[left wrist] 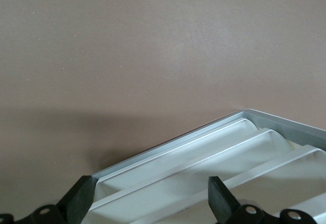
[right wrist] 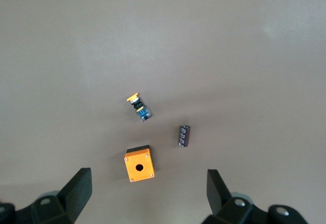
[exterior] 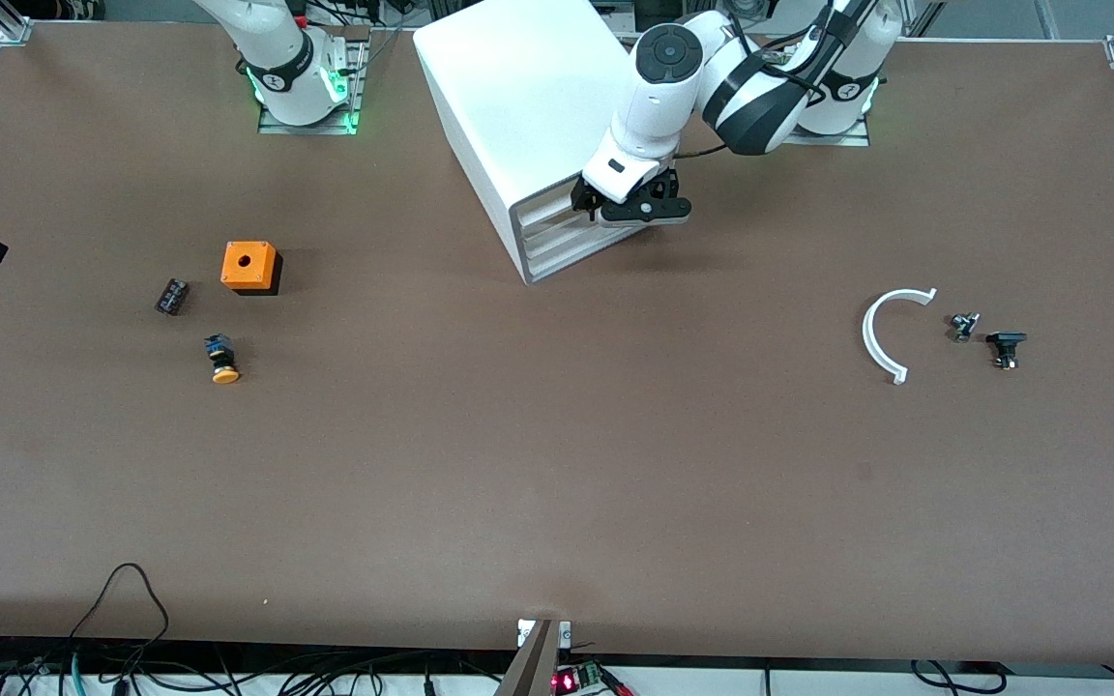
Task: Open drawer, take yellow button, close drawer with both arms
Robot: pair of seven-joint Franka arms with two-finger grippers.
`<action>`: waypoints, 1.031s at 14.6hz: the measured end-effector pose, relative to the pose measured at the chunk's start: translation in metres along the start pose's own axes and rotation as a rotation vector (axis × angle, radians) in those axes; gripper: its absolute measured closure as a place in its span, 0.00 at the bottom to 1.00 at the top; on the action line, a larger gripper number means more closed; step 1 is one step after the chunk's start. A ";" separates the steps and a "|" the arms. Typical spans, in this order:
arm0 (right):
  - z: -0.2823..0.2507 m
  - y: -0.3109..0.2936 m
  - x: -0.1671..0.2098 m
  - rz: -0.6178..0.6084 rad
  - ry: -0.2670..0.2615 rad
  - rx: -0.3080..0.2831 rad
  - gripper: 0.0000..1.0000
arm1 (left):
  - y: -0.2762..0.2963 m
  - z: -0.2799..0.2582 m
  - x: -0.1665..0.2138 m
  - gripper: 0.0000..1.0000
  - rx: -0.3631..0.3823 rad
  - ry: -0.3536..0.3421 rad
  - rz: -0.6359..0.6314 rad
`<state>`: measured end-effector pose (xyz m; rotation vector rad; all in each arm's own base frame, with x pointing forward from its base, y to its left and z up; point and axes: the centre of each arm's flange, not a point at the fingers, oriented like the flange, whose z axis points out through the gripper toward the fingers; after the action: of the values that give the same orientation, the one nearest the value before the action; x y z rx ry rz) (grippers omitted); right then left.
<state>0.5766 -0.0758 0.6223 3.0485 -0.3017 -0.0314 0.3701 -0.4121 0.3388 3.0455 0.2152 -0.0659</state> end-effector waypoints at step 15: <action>0.018 -0.011 -0.051 -0.122 -0.027 0.017 0.00 | -0.044 -0.023 0.070 0.00 -0.019 0.044 -0.139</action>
<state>0.5284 -0.0564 0.6043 3.0814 -0.1180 -0.0783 0.4335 -0.3568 0.3547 3.0105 0.4286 -0.0055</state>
